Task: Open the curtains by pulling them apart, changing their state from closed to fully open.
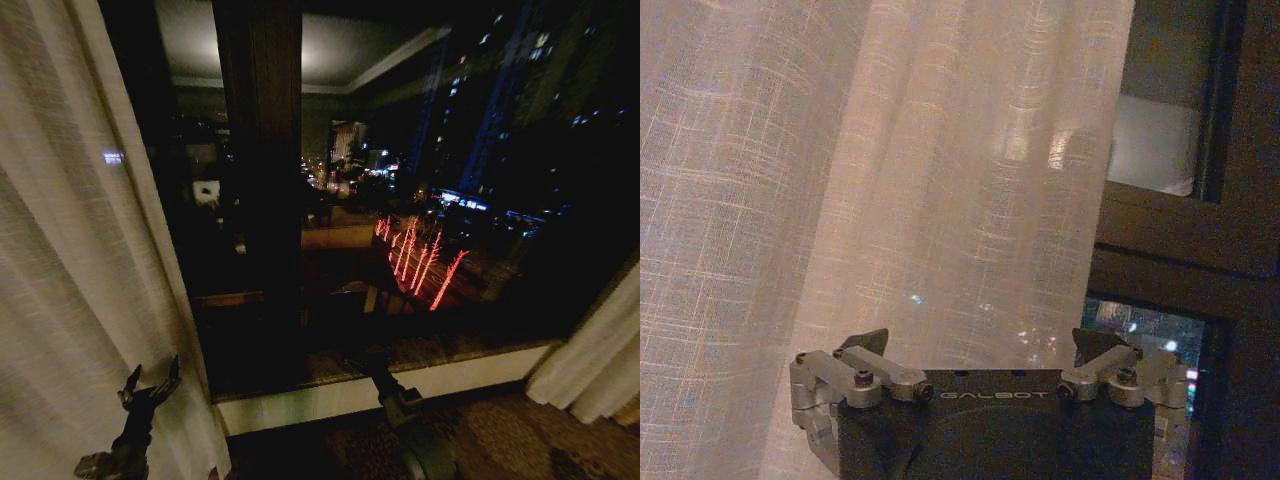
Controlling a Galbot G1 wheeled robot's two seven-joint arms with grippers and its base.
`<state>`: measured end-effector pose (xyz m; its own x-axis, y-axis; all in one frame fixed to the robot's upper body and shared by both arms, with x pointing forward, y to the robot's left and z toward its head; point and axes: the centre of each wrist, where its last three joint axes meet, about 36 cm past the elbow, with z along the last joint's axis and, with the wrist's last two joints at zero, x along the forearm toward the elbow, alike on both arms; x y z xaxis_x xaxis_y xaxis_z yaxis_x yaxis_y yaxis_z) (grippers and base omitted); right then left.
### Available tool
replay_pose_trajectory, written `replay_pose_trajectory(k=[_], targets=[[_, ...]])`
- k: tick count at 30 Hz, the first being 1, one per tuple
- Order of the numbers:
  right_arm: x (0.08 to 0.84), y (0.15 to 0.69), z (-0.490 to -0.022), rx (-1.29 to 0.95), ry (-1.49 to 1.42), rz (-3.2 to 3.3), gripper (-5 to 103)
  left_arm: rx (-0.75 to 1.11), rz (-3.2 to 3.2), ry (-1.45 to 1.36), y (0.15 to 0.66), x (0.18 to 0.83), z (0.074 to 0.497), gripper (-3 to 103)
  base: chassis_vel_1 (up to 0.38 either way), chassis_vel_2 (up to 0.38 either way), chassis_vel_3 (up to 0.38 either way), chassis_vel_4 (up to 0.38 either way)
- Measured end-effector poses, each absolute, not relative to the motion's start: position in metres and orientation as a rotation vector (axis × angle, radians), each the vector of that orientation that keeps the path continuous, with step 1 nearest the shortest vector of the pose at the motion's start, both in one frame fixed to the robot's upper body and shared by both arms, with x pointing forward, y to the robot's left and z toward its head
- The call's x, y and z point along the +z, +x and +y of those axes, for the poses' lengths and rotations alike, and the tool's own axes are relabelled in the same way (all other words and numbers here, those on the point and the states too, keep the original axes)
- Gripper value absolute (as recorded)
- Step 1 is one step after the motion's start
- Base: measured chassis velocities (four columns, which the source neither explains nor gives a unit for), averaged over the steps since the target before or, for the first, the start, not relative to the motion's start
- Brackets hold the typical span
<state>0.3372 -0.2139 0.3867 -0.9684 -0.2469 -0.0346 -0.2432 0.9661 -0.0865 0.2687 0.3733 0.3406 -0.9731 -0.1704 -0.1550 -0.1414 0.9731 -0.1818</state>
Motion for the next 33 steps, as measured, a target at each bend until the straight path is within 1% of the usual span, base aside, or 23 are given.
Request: replay_pose_trajectory(k=[8, 10, 11, 13, 14, 15, 19, 20, 21, 23, 24, 25, 29, 33], targets=[[0.387, 0.337, -0.214, -0.126, -0.383, 3.07, 100, -0.258, 2.955, -0.231, 0.27, 0.341, 0.371, 100, 0.0, 0.0, 0.0, 0.0], [0.387, 0.337, -0.214, -0.126, -0.383, 3.07, 100, -0.294, 2.996, -0.197, 0.283, 0.342, 0.354, 100, 0.0, 0.0, 0.0, 0.0], [0.387, 0.337, -0.214, -0.126, -0.383, 3.07, 100, -0.294, 2.996, -0.197, 0.283, 0.342, 0.354, 100, 0.0, 0.0, 0.0, 0.0], [0.387, 0.337, -0.214, -0.126, -0.383, 3.07, 100, -0.316, 3.031, -0.167, 0.295, 0.345, 0.338, 100, 0.0, 0.0, 0.0, 0.0], [0.387, 0.337, -0.214, -0.126, -0.383, 3.07, 100, -0.335, 3.065, -0.137, 0.305, 0.349, 0.322, 100, 0.0, 0.0, 0.0, 0.0], [0.387, 0.337, -0.214, -0.126, -0.383, 3.07, 100, -0.335, 3.065, -0.137, 0.305, 0.349, 0.322, 100, 0.0, 0.0, 0.0, 0.0], [0.387, 0.337, -0.214, -0.126, -0.383, 3.07, 100, -0.356, 3.157, -0.049, 0.33, 0.361, 0.279, 100, 0.0, 0.0, 0.0, 0.0], [0.387, 0.337, -0.214, -0.126, -0.383, 3.07, 100, -0.354, 3.18, -0.026, 0.336, 0.365, 0.267, 100, 0.0, 0.0, 0.0, 0.0], [0.387, 0.337, -0.214, -0.126, -0.383, 3.07, 100, -0.354, 3.18, -0.026, 0.336, 0.365, 0.267, 100, 0.0, 0.0, 0.0, 0.0], [0.387, 0.337, -0.214, -0.126, -0.383, 3.07, 100, -0.344, 3.213, 0.01, 0.344, 0.372, 0.251, 100, 0.0, 0.0, 0.0, 0.0], [0.387, 0.337, -0.214, -0.126, -0.383, 3.07, 100, -0.328, 3.245, 0.044, 0.351, 0.379, 0.234, 100, 0.0, 0.0, 0.0, 0.0], [0.387, 0.337, -0.214, -0.126, -0.383, 3.07, 100, -0.328, 3.245, 0.044, 0.351, 0.379, 0.234, 100, 0.0, 0.0, 0.0, 0.0], [0.387, 0.337, -0.214, -0.126, -0.383, 3.07, 100, -0.265, 3.312, 0.126, 0.364, 0.397, 0.195, 100, 0.0, 0.0, 0.0, 0.0], [0.387, 0.337, -0.214, -0.126, -0.383, 3.07, 100, -0.243, 3.326, 0.142, 0.366, 0.402, 0.186, 100, 0.0, 0.0, 0.0, 0.0]])
